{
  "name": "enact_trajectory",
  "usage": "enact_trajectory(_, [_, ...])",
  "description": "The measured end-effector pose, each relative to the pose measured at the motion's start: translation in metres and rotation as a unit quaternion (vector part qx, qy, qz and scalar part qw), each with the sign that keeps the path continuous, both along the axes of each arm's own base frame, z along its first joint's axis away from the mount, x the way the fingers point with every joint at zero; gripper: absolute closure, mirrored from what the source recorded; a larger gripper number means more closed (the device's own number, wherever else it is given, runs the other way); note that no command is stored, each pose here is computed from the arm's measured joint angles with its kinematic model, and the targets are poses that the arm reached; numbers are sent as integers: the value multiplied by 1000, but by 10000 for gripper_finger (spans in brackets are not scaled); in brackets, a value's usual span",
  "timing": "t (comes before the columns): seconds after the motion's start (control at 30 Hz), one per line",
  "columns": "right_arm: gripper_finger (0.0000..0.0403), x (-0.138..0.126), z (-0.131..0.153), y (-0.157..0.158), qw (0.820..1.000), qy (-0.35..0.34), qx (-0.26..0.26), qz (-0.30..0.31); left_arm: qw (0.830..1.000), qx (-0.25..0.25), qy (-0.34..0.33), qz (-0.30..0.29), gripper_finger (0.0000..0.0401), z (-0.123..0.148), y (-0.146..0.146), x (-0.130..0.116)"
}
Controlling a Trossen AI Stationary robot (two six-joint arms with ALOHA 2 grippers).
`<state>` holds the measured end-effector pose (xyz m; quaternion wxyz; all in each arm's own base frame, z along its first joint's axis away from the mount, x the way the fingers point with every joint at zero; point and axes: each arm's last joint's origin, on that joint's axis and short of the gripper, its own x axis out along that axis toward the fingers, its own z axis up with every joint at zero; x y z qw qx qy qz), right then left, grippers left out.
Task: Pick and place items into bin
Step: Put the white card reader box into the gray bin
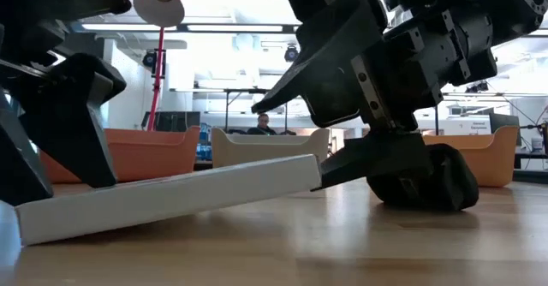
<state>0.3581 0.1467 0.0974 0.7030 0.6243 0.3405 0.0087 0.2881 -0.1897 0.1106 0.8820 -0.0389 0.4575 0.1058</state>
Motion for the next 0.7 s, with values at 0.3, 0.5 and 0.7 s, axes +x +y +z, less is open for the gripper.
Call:
enact_trajectory(0.3, [195,1,3,1,999,-27,-8,17,1000,-2,-4,-2,153,0,0,0])
enact_trajectory(0.5, [195,2,4,1,999,-39,-13,21,1000,1,-3,-7,153,0,0,1])
enact_trajectory(0.7, [205,3,4,1,999,-43,-24,19,1000,1,-5,-7,153,0,0,1])
